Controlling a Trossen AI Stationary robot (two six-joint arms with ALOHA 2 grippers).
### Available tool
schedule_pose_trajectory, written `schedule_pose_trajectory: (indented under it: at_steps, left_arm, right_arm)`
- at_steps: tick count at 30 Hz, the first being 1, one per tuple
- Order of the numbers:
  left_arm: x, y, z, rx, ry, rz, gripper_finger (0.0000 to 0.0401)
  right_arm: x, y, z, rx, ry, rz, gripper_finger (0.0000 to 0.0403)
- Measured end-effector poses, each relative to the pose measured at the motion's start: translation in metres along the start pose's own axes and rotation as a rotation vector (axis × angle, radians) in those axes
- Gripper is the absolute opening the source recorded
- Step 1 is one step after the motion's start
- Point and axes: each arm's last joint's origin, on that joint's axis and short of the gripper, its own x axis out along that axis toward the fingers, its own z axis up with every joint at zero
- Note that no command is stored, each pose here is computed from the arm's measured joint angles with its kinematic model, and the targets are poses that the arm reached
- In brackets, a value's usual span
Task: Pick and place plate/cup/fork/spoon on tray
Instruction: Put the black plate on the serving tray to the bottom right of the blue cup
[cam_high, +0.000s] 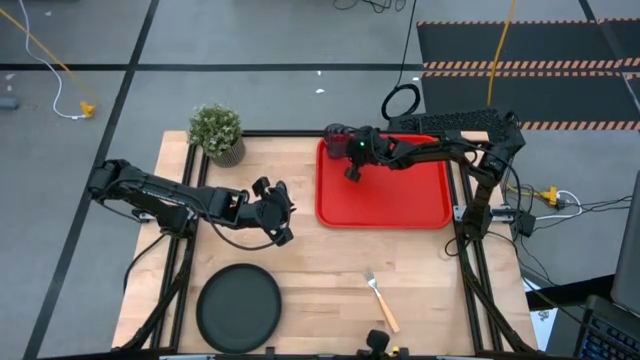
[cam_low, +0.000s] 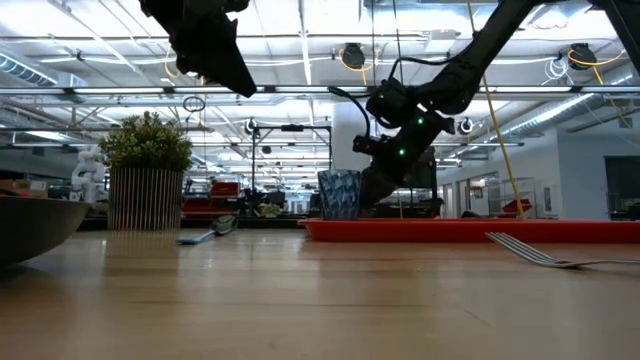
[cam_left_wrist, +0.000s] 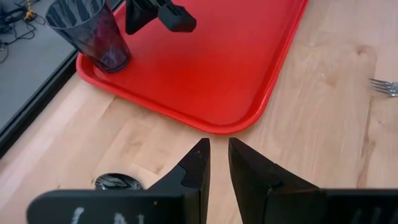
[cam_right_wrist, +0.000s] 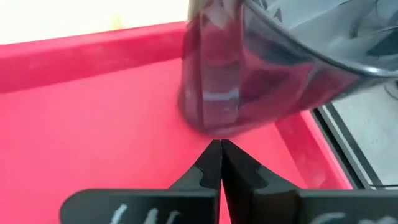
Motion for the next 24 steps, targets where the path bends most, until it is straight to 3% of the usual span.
schedule_pose_trajectory:
  at_steps: [6,12,15,20,24]
  left_arm:
    - [-0.008,-0.014,-0.005,0.001,-0.014,-0.028,0.0063]
    - [-0.021,-0.045,-0.017,-0.003,-0.061,-0.084,0.0063]
    - [-0.028,-0.067,-0.02,-0.019,-0.13,-0.153,0.0063]
    - [-0.034,-0.111,-0.038,0.089,-0.184,-0.272,0.0063]
    - [-0.036,-0.141,-0.054,0.168,-0.131,-0.347,0.0069]
  right_arm:
    - [-0.038,0.008,0.007,-0.001,0.069,0.044,0.0]
    - [-0.089,0.019,0.011,0.019,0.111,0.092,0.0]
    - [-0.109,0.03,0.005,0.015,0.077,0.122,0.0]
    - [-0.137,0.049,-0.01,0.022,-0.027,0.27,0.0]
    - [-0.155,0.063,-0.022,0.071,-0.097,0.351,0.0]
